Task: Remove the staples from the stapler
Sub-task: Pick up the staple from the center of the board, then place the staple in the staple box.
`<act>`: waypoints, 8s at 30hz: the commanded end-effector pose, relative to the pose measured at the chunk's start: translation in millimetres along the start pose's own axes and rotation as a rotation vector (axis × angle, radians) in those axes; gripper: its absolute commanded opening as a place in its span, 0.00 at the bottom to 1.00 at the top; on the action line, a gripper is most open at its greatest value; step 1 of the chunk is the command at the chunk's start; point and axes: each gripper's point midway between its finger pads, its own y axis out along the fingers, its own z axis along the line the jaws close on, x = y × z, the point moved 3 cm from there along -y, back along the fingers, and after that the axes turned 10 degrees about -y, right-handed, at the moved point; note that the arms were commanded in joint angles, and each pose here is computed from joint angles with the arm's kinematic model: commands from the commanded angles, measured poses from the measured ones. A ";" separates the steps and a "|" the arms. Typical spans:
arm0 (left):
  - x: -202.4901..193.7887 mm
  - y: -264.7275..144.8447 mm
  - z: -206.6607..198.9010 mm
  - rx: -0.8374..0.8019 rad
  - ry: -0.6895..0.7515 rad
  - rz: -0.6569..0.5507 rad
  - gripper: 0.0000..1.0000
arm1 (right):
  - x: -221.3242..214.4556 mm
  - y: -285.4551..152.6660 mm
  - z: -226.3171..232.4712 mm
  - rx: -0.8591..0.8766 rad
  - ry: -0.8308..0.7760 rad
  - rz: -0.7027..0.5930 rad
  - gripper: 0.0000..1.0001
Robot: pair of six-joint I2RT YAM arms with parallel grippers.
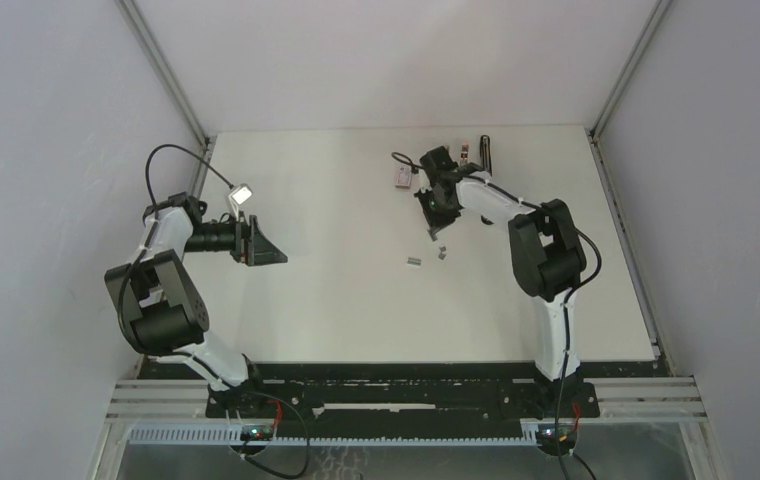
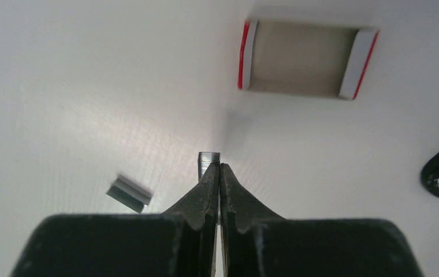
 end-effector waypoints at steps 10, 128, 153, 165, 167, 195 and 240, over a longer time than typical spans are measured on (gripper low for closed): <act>15.4 -5.6 -4.9 -0.015 0.056 -0.040 1.00 | 79.9 -33.6 -33.8 -0.073 0.085 -0.202 0.00; 13.6 -4.6 -5.8 -0.042 0.046 -0.028 1.00 | 60.7 28.2 -36.0 -0.097 -0.041 -0.015 0.16; 13.5 -4.7 -5.6 -0.043 0.044 -0.027 1.00 | 88.8 -22.6 -41.4 -0.114 -0.131 -0.177 0.00; 13.0 -4.1 -5.8 -0.047 0.045 -0.024 1.00 | 81.6 -31.7 -42.3 -0.111 -0.380 -0.172 0.00; 13.0 -4.4 -6.1 -0.050 0.044 -0.023 1.00 | 77.5 -30.3 -41.7 -0.093 -0.433 -0.171 0.00; 12.4 -3.9 -5.7 -0.062 0.037 -0.016 1.00 | 65.6 -9.1 -39.0 -0.071 -0.544 -0.076 0.15; 12.2 -3.3 -5.1 -0.067 0.035 -0.013 1.00 | 67.7 -15.1 -34.2 -0.052 -0.629 -0.124 0.00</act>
